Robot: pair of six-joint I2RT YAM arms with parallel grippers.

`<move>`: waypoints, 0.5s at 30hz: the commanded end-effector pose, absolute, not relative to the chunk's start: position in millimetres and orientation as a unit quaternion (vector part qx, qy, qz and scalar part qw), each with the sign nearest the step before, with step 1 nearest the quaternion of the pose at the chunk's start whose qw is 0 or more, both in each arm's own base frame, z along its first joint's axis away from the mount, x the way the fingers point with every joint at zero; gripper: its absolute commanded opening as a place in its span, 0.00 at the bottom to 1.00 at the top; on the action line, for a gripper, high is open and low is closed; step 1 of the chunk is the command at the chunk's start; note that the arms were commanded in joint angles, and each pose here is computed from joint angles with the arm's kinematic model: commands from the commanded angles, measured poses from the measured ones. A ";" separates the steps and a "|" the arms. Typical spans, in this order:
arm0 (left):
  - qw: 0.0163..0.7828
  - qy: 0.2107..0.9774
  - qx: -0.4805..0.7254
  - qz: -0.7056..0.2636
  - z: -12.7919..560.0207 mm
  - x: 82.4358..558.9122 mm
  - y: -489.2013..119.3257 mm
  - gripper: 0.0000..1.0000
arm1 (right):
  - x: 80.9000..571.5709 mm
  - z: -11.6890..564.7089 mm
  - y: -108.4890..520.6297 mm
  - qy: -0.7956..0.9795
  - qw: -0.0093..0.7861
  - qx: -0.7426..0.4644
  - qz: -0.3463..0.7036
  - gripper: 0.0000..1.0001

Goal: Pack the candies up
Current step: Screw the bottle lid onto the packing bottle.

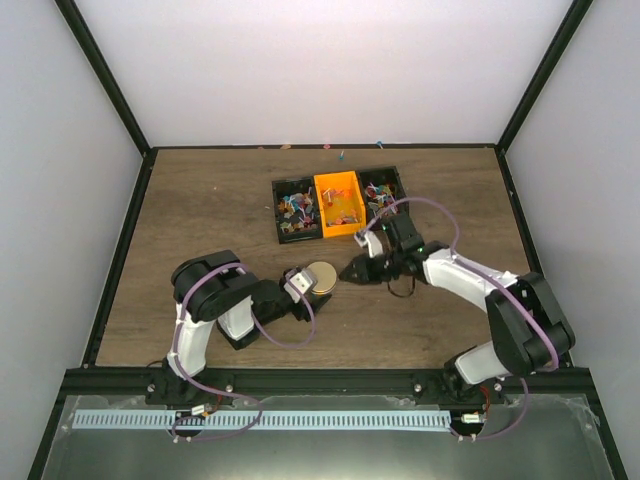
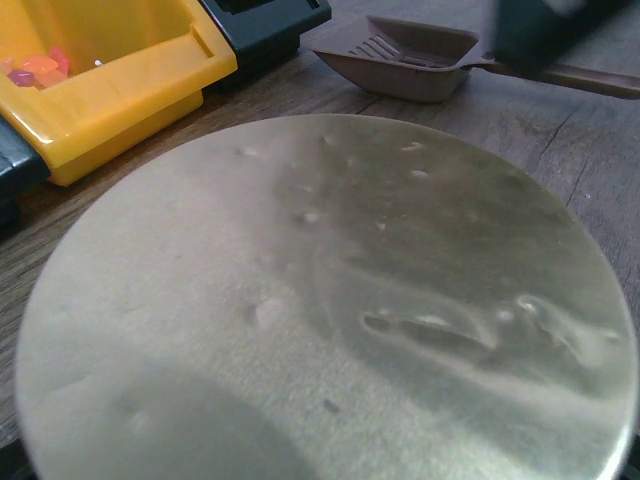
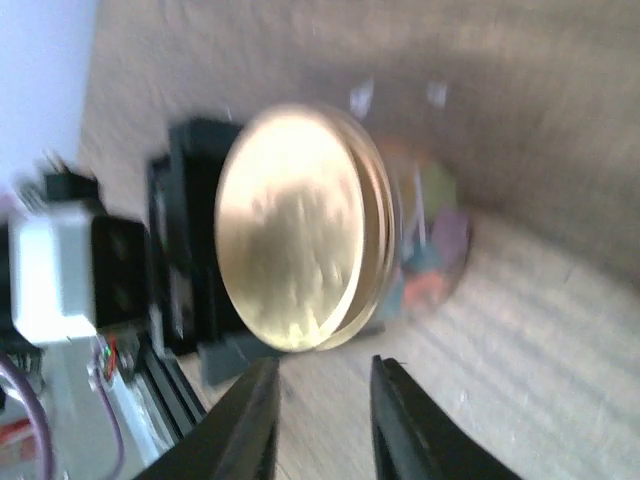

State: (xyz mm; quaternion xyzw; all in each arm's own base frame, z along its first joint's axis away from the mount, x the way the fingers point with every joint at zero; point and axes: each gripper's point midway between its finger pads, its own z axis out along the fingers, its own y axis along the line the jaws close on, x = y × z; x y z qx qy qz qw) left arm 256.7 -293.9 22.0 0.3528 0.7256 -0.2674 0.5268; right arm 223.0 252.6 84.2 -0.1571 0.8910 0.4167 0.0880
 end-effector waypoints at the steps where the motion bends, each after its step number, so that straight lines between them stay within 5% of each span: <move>1: 0.417 0.799 0.359 -0.241 -42.2 230.3 -266.7 0.80 | 261.9 104.1 254.8 0.891 0.137 -0.166 0.399 0.30; 15: 0.397 0.799 0.367 -0.264 -48.1 222.7 -272.6 0.81 | 301.9 98.8 284.0 0.883 0.123 -0.201 0.406 0.31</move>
